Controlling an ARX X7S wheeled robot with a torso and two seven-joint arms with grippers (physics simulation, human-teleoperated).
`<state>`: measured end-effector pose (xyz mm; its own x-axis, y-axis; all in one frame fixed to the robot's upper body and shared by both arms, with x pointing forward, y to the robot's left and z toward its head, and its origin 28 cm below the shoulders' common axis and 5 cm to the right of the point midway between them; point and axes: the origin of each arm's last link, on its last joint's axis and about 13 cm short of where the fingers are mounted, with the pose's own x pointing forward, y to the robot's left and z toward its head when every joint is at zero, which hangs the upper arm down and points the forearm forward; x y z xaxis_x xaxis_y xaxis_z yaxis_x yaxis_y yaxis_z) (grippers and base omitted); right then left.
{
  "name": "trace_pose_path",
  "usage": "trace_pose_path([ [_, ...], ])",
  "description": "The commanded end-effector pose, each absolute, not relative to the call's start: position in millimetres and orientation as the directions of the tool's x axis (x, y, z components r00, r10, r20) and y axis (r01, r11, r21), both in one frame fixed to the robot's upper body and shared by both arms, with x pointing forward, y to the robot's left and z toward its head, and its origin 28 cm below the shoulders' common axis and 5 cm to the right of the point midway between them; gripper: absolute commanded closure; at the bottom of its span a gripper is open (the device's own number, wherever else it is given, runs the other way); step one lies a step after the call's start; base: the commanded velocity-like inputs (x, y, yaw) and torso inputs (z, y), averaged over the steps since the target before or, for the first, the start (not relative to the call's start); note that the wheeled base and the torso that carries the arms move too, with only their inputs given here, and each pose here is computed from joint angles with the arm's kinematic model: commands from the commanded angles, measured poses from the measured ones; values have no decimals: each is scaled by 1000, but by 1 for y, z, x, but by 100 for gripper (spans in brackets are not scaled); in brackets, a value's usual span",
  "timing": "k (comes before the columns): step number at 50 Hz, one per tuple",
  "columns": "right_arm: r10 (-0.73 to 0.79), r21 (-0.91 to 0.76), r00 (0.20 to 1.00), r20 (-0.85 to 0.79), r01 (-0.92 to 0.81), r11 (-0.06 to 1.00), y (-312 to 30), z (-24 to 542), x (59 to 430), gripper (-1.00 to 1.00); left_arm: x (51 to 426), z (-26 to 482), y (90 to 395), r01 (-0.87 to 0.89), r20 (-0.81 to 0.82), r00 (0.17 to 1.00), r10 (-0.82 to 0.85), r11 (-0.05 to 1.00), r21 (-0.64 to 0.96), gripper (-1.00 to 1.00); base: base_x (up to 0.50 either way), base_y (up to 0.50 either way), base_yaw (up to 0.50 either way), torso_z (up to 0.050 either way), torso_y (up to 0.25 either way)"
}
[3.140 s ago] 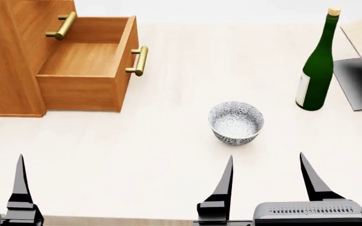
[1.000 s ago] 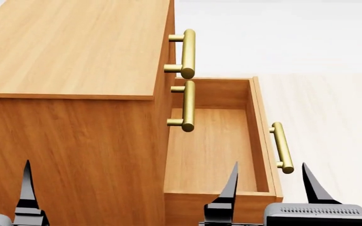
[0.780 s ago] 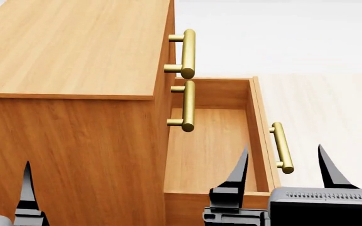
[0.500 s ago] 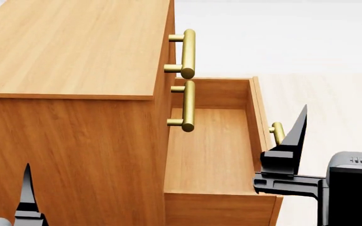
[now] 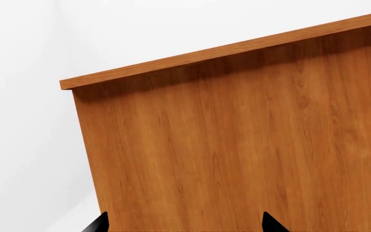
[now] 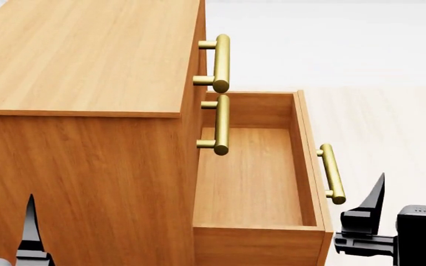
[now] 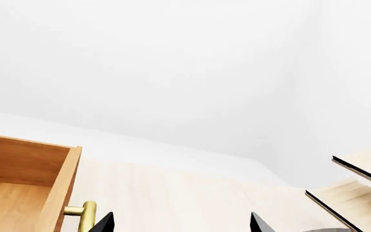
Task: Close the bottom drawer of the cabinet.
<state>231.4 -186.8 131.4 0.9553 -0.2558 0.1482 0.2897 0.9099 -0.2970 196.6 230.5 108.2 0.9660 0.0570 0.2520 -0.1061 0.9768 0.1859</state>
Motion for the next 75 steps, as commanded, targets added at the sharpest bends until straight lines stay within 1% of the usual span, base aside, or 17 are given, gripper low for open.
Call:
trace_pose_path([
  [1, -197, -285, 979, 55, 205, 936, -193, 83, 244, -100, 196, 107, 231, -107, 250, 966, 57, 976, 188, -100, 0, 0, 0, 0, 0],
  [9, -179, -272, 984, 15, 176, 946, -197, 55, 250, -100, 196, 107, 229, -102, 249, 967, 53, 977, 189, -100, 0, 0, 0, 0, 0],
  [20, -130, -261, 991, -11, 123, 957, -195, 51, 259, -100, 196, 106, 230, -103, 249, 967, 53, 976, 190, -100, 0, 0, 0, 0, 0],
  [30, -117, -173, 993, -34, 109, 979, -200, 30, 259, -100, 195, 107, 230, -105, 249, 967, 56, 977, 187, -100, 0, 0, 0, 0, 0],
  [31, -110, -145, 993, -37, 104, 984, -200, 26, 258, -100, 195, 107, 230, -105, 250, 967, 56, 977, 187, -100, 0, 0, 0, 0, 0],
  [38, -96, -136, 993, -65, 87, 987, -199, 7, 257, -100, 196, 107, 230, -105, 251, 966, 56, 977, 187, -100, 0, 0, 0, 0, 0],
  [42, -83, -137, 994, -74, 72, 988, -195, 2, 256, -100, 196, 106, 230, -104, 250, 967, 55, 977, 188, -100, 0, 0, 0, 0, 0],
  [45, -40, -171, 996, -78, 26, 985, -187, -1, 256, -100, 197, 107, 230, -104, 250, 967, 55, 976, 189, -100, 0, 0, 0, 0, 0],
  [58, 20, -195, 996, -84, -36, 980, -169, 0, 264, -100, 196, 106, 229, -103, 250, 967, 54, 977, 188, -100, 0, 0, 0, 0, 0],
  [75, 60, -194, 995, -79, -74, 978, -157, 4, 268, -100, 195, 105, 229, -102, 248, 967, 53, 977, 188, -100, 0, 0, 0, 0, 0],
])
